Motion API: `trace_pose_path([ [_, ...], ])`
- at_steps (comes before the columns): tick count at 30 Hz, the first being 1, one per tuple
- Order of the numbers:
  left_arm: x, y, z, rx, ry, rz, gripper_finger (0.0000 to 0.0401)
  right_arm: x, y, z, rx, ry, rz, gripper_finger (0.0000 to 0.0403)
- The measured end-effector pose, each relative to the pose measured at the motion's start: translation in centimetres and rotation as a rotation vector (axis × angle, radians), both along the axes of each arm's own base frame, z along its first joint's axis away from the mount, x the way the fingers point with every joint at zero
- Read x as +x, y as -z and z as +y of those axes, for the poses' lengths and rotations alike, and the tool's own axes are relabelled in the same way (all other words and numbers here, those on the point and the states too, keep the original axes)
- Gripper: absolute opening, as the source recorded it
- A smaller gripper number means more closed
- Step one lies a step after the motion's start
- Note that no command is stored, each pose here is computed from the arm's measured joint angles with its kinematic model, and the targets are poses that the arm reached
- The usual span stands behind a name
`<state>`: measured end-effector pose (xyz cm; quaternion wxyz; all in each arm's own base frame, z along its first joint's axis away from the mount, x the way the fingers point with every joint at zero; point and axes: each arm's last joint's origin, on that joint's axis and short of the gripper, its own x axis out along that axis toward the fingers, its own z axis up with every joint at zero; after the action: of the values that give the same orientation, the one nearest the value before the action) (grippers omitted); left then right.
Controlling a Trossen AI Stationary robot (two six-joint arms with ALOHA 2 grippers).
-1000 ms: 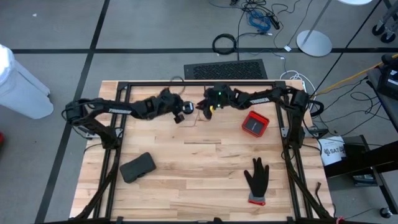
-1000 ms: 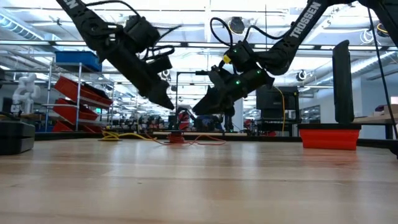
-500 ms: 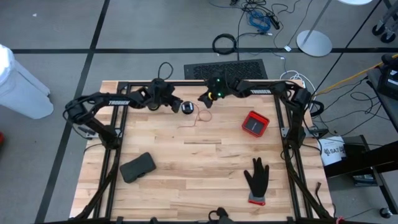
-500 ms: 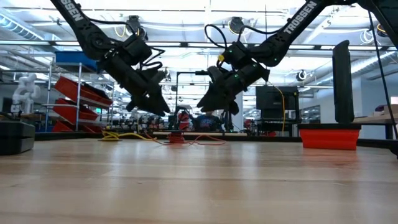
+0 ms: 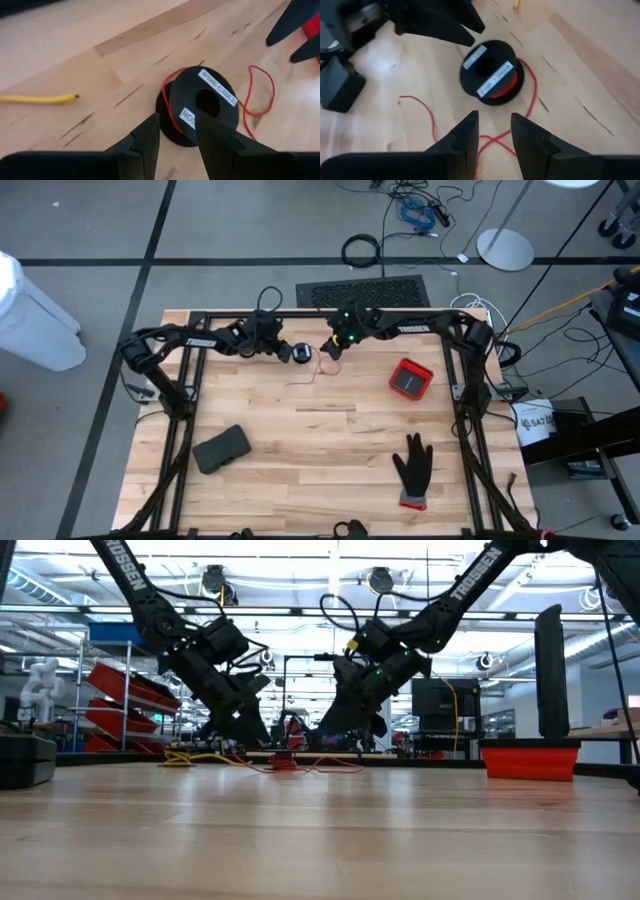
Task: Coil cords
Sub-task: Uncoil the red wire from the black spool
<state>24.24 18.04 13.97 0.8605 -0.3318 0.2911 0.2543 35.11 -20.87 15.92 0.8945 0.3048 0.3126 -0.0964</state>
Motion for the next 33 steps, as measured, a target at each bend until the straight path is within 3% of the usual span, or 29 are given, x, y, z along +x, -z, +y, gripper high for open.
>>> trace_pose_path([
  [7, 0.8, 0.7, 0.6, -0.046, -0.005, 0.001, 0.013, 0.0, 1.4, -0.4, 0.043, 0.0, 0.018, 0.0102],
  [13, 2.2, 1.3, 0.8, -0.104, 0.072, -0.031, 0.013, 0.2, 1.2, -0.5, 0.031, 0.005, -0.009, 0.0102],
  [25, 5.5, 1.8, 0.7, -0.095, 0.109, -0.11, 0.013, 0.0, 1.6, -0.6, 0.036, -0.002, 0.014, 0.0102],
  [33, 6.2, 1.9, 0.5, -0.085, 0.122, -0.117, 0.013, -0.6, 1.9, -1.0, 0.024, -0.01, 0.042, 0.0102],
])
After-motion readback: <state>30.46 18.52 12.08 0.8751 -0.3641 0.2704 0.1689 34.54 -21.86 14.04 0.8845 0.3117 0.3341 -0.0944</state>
